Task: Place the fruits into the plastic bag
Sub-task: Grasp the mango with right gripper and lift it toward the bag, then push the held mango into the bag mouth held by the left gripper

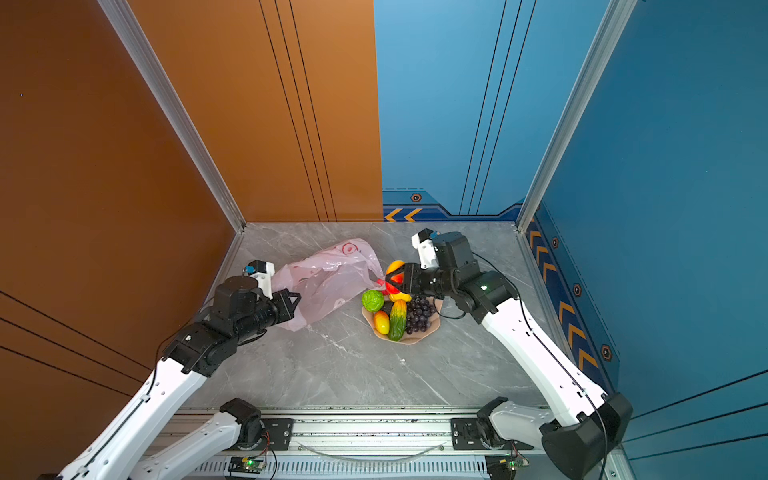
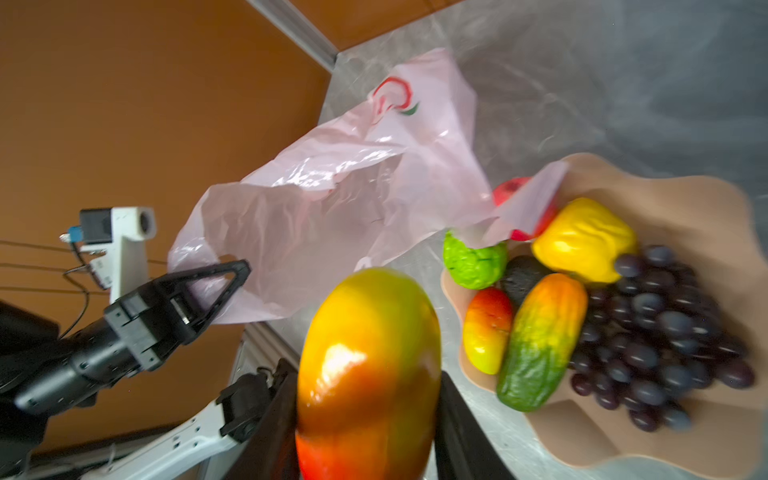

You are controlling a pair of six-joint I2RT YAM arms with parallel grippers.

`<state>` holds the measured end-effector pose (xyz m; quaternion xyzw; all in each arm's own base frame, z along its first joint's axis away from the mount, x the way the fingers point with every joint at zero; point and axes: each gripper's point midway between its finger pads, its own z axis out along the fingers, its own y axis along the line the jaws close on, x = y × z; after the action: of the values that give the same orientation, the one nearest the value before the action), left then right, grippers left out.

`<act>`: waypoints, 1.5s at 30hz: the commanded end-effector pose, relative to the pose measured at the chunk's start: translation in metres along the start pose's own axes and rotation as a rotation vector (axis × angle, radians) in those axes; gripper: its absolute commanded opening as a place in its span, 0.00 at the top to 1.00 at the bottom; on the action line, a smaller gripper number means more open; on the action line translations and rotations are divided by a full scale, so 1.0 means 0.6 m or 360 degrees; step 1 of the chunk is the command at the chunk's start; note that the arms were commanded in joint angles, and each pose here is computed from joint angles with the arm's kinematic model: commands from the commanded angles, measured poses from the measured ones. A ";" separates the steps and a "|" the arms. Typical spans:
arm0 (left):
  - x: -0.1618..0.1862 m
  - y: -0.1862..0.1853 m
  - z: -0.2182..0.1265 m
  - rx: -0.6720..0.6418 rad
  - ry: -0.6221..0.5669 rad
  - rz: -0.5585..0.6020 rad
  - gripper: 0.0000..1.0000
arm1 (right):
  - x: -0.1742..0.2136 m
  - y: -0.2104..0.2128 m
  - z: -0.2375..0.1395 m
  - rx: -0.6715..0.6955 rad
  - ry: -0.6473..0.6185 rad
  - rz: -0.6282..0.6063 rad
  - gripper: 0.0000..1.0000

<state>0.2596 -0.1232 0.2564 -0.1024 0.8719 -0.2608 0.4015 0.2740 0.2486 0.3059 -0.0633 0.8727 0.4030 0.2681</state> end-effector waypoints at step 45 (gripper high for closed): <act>0.028 -0.069 0.016 0.0194 0.0049 0.0040 1.00 | 0.018 0.056 0.430 -0.0067 0.0262 0.0292 0.72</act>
<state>0.2517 -0.1642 0.2612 -0.0589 0.8679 -0.3032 0.3891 0.3406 0.4571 0.1764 -0.0490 0.8895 0.4414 0.1078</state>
